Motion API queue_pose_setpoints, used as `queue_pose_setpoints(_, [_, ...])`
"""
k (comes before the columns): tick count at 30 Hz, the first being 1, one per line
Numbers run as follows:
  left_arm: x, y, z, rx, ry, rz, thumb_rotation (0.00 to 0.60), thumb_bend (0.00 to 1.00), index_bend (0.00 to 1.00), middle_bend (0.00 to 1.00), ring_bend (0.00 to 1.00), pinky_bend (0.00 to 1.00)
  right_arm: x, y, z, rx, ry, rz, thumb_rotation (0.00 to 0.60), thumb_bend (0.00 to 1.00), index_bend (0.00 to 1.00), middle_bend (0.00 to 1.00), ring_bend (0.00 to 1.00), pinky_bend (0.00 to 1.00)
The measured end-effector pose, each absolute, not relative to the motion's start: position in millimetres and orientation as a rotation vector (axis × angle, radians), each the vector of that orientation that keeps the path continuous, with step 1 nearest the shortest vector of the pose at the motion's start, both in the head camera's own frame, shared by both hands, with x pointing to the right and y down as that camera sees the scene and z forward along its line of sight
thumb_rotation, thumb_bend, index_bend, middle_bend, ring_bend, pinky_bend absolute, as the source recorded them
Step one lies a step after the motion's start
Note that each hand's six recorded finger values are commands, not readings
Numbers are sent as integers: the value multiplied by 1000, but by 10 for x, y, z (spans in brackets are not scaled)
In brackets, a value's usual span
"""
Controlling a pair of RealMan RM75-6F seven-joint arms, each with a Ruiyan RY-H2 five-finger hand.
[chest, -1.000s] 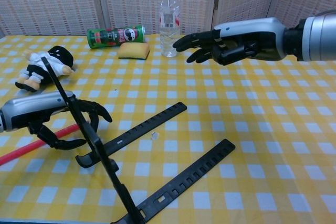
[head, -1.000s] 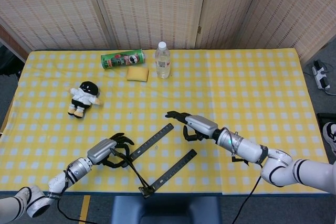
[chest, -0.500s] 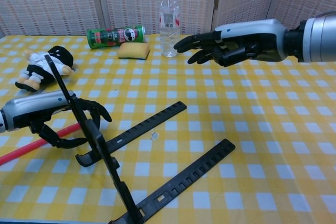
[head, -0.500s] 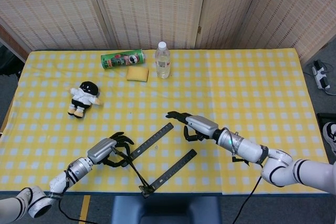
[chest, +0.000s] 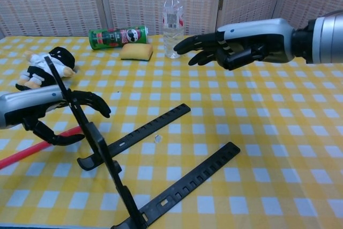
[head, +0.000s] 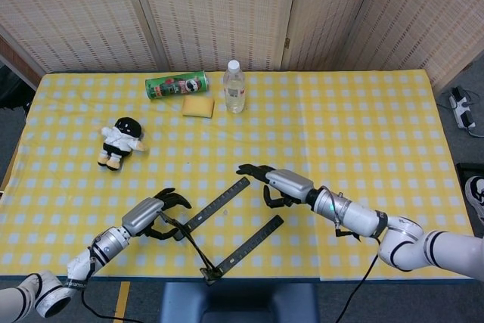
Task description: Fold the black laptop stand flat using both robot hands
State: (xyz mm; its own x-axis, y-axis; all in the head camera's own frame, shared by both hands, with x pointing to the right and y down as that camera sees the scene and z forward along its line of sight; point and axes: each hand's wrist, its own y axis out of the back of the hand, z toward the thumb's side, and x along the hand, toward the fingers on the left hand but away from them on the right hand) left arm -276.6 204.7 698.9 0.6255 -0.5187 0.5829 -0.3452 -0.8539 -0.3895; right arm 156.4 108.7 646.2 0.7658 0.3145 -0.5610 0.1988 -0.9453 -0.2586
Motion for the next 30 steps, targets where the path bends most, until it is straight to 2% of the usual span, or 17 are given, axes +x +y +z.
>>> queue_pose_setpoints(7, [-2698,1971,6824,-2625,749,-1015,600,429,142,230,124,34,1582,1066,6310,-2768,-434,882,422,1000,0,17,85,0])
queue_pose_setpoints(19, [-2264,1717,6825,-2632,711,-985,600,429,150,207,105,31,1781,906,6047,-2731,-587,803,421,1000,0,17,85,0])
queue_pose_setpoints(25, [-2348,1575,6715,-2570,741,-984,600,429,154,205,103,28,1858,889,5925,-2666,-595,783,426,990,0,18,89,0])
queue_pose_setpoints(28, [-2472,1520,6704,-2511,745,-1017,600,429,166,206,101,20,1871,945,5946,-2605,-545,808,449,847,0,22,89,0])
queue_pose_setpoints(30, [-2554,1492,6711,-2468,747,-1041,600,429,169,206,101,17,1872,1003,5986,-2546,-492,835,535,708,0,23,88,0])
